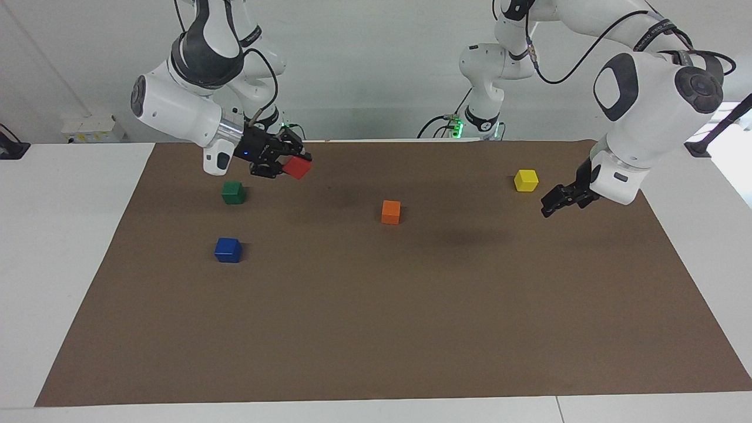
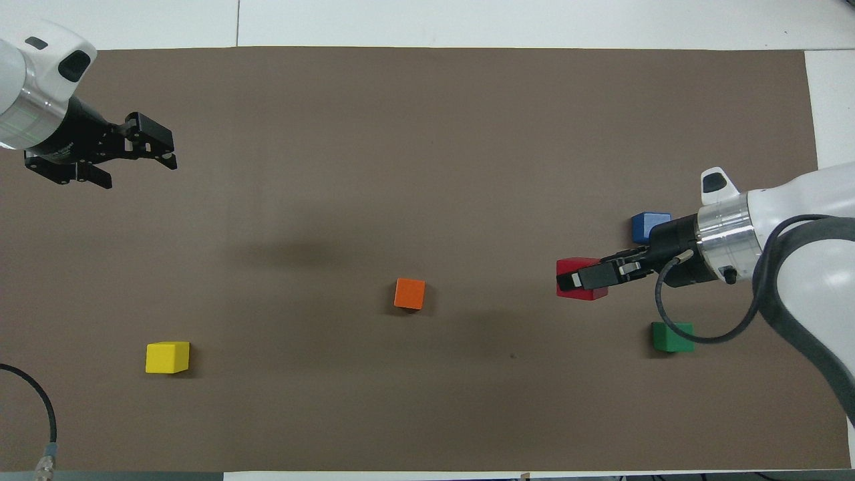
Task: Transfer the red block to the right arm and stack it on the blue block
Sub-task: 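Carry the red block toward the blue block while the left gripper withdraws, then lower the red block onto the blue block with the right gripper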
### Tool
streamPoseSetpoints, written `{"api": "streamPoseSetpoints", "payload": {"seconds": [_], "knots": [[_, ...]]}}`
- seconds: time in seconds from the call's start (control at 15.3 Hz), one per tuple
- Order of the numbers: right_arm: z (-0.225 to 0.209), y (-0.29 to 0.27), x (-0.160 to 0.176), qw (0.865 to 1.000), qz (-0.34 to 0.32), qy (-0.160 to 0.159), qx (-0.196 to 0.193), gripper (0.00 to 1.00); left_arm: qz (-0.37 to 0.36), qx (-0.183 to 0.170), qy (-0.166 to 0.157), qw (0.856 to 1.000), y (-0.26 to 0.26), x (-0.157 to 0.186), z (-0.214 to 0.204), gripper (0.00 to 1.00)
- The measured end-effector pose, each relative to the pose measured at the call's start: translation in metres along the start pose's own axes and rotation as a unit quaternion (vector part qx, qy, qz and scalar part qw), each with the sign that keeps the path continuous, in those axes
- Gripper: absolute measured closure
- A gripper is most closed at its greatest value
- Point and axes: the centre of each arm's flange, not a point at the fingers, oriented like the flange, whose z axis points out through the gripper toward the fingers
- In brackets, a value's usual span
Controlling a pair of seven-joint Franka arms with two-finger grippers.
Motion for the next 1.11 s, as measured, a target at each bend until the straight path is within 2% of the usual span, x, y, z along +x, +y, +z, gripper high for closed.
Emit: {"api": "streamPoseSetpoints", "payload": {"seconds": [0.2, 0.33, 0.39, 0.52, 0.65, 0.85, 1.11], "knots": [[-0.018, 0.022, 0.002, 0.991, 0.036, 0.006, -0.131, 0.44, 0.007, 0.001, -0.004, 1.000, 0.004, -0.005, 0.003, 0.00], [-0.027, 0.038, 0.003, 0.979, 0.063, 0.015, -0.192, 0.44, 0.030, 0.002, -0.008, 1.000, -0.001, -0.017, 0.003, 0.00], [-0.030, 0.046, 0.003, 0.975, 0.077, 0.016, -0.210, 0.44, 0.044, 0.002, -0.009, 0.999, -0.004, -0.023, 0.001, 0.00], [-0.032, 0.068, 0.004, 0.967, 0.103, 0.014, -0.232, 0.44, 0.058, 0.004, -0.008, 0.998, -0.006, -0.031, -0.002, 0.00], [-0.027, 0.096, 0.005, 0.962, 0.119, -0.001, -0.246, 0.44, 0.075, 0.019, -0.003, 0.997, -0.009, -0.034, -0.005, 0.00], [-0.004, 0.131, 0.014, 0.953, 0.138, -0.017, -0.270, 0.44, 0.085, 0.022, 0.018, 0.996, -0.015, -0.048, -0.030, 0.00], [0.020, 0.157, 0.027, 0.942, 0.151, -0.015, -0.298, 0.44, 0.092, 0.023, 0.023, 0.995, -0.032, -0.071, -0.052, 0.00]]}}
